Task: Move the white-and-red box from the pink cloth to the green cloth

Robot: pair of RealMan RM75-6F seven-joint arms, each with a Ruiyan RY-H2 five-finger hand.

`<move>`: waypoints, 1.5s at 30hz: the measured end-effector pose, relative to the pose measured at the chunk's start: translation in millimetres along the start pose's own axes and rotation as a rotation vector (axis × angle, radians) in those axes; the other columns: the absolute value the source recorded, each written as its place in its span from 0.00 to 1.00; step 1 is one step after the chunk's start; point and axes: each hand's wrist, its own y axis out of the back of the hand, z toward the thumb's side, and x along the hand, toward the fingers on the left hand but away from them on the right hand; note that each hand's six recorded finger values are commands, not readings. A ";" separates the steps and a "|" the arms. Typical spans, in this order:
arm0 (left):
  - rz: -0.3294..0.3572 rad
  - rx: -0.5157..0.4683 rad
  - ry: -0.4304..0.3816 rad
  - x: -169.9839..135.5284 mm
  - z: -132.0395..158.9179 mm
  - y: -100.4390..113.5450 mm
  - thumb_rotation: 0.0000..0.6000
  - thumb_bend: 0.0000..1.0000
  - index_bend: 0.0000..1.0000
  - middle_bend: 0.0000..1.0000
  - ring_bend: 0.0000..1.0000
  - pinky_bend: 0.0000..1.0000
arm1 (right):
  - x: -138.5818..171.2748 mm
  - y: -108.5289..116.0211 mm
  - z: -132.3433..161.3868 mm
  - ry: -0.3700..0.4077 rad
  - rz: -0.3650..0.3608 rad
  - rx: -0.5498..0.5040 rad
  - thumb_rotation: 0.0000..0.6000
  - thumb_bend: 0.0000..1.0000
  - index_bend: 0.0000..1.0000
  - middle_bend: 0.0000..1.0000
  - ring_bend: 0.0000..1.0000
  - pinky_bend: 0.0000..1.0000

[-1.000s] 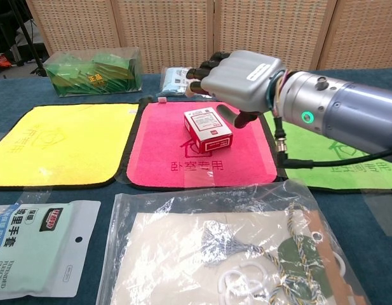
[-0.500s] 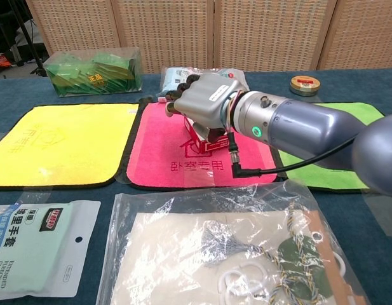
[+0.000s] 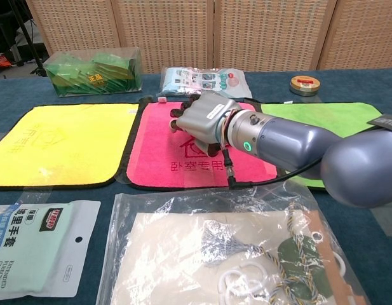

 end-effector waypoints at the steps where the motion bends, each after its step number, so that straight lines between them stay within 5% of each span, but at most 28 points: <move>1: -0.001 0.000 0.000 0.0 0.2 -0.2 1.00 0.16 0.00 0.00 0.00 0.00 | -0.2 -1.0 -0.6 -0.001 0.002 0.001 1.00 0.72 0.15 0.04 0.00 0.00; 22: -0.009 -0.005 -0.021 -1.6 6.2 -2.5 1.00 0.16 0.00 0.00 0.00 0.00 | 5.6 -20.2 -43.3 -0.107 0.063 0.046 1.00 0.72 0.15 0.04 0.00 0.00; 45: -0.012 -0.010 -0.036 -2.5 9.3 -3.4 1.00 0.16 0.00 0.00 0.00 0.00 | 25.5 -57.4 -104.1 -0.320 0.267 0.063 1.00 0.72 0.15 0.04 0.00 0.00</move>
